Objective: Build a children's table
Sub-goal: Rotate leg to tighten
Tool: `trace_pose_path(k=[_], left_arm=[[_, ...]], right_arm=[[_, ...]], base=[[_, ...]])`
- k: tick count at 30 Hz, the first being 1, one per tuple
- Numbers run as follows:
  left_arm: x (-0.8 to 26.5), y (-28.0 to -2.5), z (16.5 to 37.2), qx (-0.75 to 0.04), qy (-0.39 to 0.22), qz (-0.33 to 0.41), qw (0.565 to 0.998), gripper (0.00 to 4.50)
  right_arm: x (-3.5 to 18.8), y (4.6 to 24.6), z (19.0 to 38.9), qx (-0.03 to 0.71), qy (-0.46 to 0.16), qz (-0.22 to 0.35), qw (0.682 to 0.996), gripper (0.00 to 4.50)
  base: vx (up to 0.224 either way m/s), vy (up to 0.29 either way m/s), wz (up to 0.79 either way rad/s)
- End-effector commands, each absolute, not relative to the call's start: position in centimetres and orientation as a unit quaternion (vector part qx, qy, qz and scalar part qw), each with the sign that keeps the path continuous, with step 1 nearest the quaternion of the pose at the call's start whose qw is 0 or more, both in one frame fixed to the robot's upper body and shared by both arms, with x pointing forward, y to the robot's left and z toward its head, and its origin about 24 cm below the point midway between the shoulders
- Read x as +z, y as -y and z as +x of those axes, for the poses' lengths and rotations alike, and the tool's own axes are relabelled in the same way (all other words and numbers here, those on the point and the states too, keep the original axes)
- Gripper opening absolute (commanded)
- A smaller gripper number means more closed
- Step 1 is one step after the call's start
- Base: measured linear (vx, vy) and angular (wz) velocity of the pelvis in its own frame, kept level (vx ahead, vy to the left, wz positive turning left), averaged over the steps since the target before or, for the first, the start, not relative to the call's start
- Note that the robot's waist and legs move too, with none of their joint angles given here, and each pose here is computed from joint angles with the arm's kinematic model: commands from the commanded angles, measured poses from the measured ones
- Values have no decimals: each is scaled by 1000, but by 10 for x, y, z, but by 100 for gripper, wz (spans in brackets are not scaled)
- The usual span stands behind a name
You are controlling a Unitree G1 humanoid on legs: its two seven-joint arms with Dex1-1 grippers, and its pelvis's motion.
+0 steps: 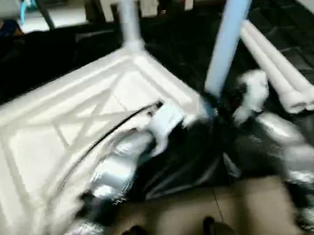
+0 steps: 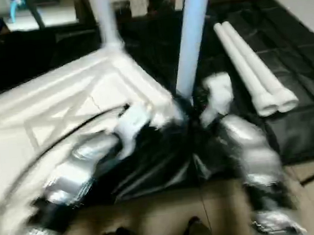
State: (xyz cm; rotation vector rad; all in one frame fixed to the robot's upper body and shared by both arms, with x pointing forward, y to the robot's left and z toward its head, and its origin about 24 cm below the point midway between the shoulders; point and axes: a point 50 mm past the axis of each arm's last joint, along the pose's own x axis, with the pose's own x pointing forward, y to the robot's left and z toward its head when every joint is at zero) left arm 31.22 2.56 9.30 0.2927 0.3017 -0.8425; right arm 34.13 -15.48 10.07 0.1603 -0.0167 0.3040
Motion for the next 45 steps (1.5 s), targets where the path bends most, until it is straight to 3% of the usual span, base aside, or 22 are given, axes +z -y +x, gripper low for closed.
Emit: trace_pose_path(k=[1, 2, 5, 8, 10, 11, 13, 16, 18, 23, 26, 31, 37, 45], left_arm=[[87, -18, 307, -413, -164, 114, 889, 0], [97, -1, 312, -409, -143, 97, 896, 0], [101, 3, 315, -409, -135, 102, 897, 0], [101, -9, 320, -397, -132, 126, 900, 0], [100, -17, 323, -392, -127, 138, 901, 0], [98, -27, 324, -393, -117, 157, 898, 0], [97, -35, 324, -401, -108, 173, 893, 0], [96, -50, 321, -429, -92, 202, 875, 0], [96, -53, 320, -437, -87, 209, 870, 0], [97, -71, 303, -528, -63, 241, 812, 0], [96, -75, 295, -561, -62, 251, 787, 0], [93, -76, 289, -585, -64, 246, 770, 0], [93, -65, 282, -612, -53, 241, 752, 0], [95, -54, 280, -625, -41, 236, 743, 0]], right_arm=[[57, 204, 338, -47, -79, 103, 990, 200], [55, 192, 347, -113, -68, 114, 985, 200], [61, 180, 354, -104, -47, 122, 986, 200], [73, 162, 361, -27, -28, 107, 993, 200], [80, 155, 362, 37, -9, 67, 997, 200], [89, 152, 358, 106, 15, 51, 993, 200], [97, 154, 353, 148, 41, 38, 987, 254], [114, 168, 337, 231, 71, 2, 970, 272], [117, 172, 333, 250, 72, -1, 965, 301], [135, 210, 297, 370, 55, -57, 926, 344], [137, 220, 289, 398, 38, -52, 915, 364], [134, 224, 287, 418, 6, -55, 907, 375], [121, 207, 287, 479, -24, -39, 876, 375], [111, 196, 301, 501, -48, -37, 863, 375]], base=[[-71, 17, -7], [-65, 21, -11], [-67, 17, -14], [-36, 2, -2], [0, 0, 0], [0, 0, 0], [0, 0, 0], [0, 0, 0], [0, 0, 0], [0, 0, 0], [0, 0, 0], [0, 0, 0], [-54, -31, 6], [9, -83, 19]])
